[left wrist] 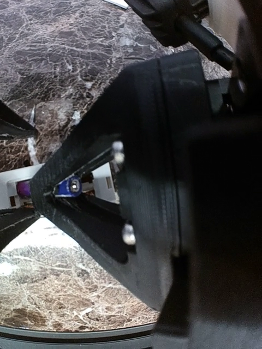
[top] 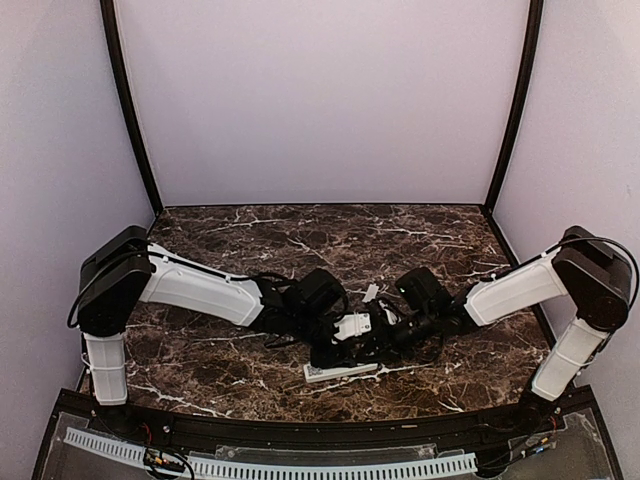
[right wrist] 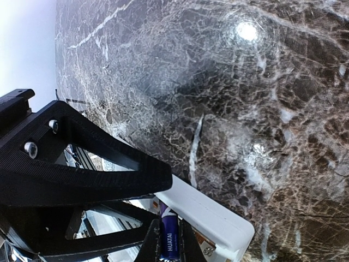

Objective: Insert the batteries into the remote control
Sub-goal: Pass from the right arm to the left

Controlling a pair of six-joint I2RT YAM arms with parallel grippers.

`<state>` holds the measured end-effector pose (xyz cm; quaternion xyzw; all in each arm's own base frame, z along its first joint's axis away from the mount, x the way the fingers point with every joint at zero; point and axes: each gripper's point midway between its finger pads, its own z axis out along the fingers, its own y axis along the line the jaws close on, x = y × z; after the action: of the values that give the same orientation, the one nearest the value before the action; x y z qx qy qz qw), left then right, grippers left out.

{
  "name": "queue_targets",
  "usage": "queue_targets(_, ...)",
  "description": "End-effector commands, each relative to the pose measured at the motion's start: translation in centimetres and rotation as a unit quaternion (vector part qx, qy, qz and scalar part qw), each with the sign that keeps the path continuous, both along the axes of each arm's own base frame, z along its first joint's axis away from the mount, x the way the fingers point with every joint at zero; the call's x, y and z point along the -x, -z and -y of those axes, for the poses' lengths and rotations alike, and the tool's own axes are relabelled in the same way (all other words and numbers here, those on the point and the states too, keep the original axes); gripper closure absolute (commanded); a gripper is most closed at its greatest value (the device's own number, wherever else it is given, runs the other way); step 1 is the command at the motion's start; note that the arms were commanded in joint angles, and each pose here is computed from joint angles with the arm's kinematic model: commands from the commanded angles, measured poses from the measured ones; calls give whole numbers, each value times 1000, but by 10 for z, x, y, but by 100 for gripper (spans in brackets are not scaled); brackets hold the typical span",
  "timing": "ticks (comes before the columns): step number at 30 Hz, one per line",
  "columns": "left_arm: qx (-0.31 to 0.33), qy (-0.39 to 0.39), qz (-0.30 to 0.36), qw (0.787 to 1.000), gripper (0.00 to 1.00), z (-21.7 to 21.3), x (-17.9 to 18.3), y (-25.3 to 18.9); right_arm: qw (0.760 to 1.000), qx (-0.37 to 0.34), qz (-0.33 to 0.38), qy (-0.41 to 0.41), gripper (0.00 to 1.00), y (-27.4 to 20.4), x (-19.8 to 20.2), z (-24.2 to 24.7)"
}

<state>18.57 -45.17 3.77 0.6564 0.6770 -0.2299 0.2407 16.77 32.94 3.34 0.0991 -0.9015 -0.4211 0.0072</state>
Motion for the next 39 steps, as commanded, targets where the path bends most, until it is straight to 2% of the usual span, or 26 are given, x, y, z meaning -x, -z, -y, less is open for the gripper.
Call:
queue_targets(1,-56,7,-33,998,57,-21,21,28,998,66,-10,19,100,36,9,18)
queue_targets(6,-71,-3,-30,997,70,-21,17,35,998,63,-16,19,100,39,11,17)
queue_targets(9,-80,2,-35,996,75,-24,19,38,998,63,-14,20,100,37,10,17)
queue_targets(11,-89,8,-39,995,82,-29,23,41,998,62,-11,21,100,35,9,17)
queue_targets(17,-114,20,-53,992,93,-43,33,52,998,65,-8,18,100,33,9,17)
queue_targets(21,-115,19,-54,992,97,-44,33,53,998,64,-8,18,100,32,8,17)
queue_targets(26,-108,22,-54,992,90,-41,33,49,998,65,-7,17,100,32,8,16)
queue_targets(28,-92,21,-55,994,84,-36,33,40,998,64,-8,18,100,32,7,16)
queue_targets(32,-72,24,-52,996,64,-30,33,32,998,63,-7,19,100,32,7,16)
queue_targets(37,-86,25,-47,995,62,-31,30,39,998,61,-6,18,100,32,7,15)
queue_targets(39,-111,16,-29,993,66,-37,22,48,998,58,-6,18,100,31,7,14)
